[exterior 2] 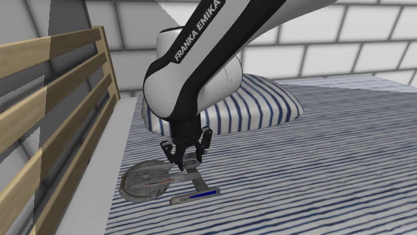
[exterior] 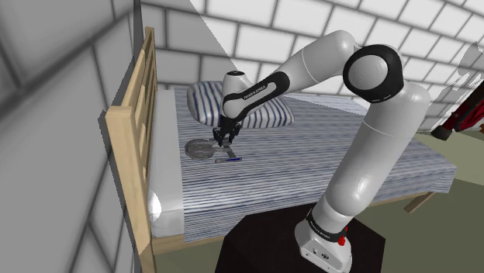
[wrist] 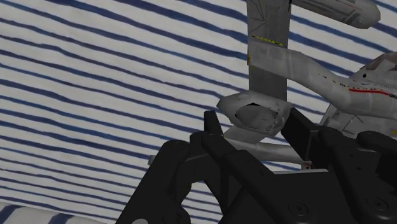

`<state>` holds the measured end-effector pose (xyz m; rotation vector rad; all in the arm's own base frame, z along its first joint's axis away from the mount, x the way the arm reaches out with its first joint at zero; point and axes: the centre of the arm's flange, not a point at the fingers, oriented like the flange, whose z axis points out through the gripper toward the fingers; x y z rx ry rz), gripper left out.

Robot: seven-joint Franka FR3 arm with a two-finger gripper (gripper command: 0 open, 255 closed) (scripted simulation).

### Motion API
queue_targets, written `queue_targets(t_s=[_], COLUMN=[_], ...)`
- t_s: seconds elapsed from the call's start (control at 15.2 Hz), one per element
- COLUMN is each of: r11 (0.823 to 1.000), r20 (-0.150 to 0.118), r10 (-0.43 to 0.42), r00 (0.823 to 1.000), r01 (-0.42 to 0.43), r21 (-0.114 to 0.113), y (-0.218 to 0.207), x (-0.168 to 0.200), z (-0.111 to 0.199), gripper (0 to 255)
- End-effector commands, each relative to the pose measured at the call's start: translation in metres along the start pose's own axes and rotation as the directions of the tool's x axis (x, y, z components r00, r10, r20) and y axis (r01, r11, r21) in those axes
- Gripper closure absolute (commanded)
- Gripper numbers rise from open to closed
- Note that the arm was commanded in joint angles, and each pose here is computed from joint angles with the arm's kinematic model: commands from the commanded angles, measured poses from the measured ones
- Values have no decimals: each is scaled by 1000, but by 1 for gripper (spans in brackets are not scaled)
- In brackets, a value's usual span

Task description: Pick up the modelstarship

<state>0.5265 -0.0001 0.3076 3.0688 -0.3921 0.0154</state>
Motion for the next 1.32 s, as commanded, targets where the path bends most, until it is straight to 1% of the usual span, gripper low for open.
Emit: queue_targets(t_s=[0.0,0.13,1.12,1.25], r11=[1000,1000,1000,1000], r20=[1,1,1,1], r10=[-1,-1,-1,-1], r00=[1000,1000,1000,1000], r01=[1,1,1,1], r21=[0,0,0,0], y=[0,-1,3,3], x=[0,0,1,1], z=[1,0,-79,-80], gripper=[255,255,255,255])
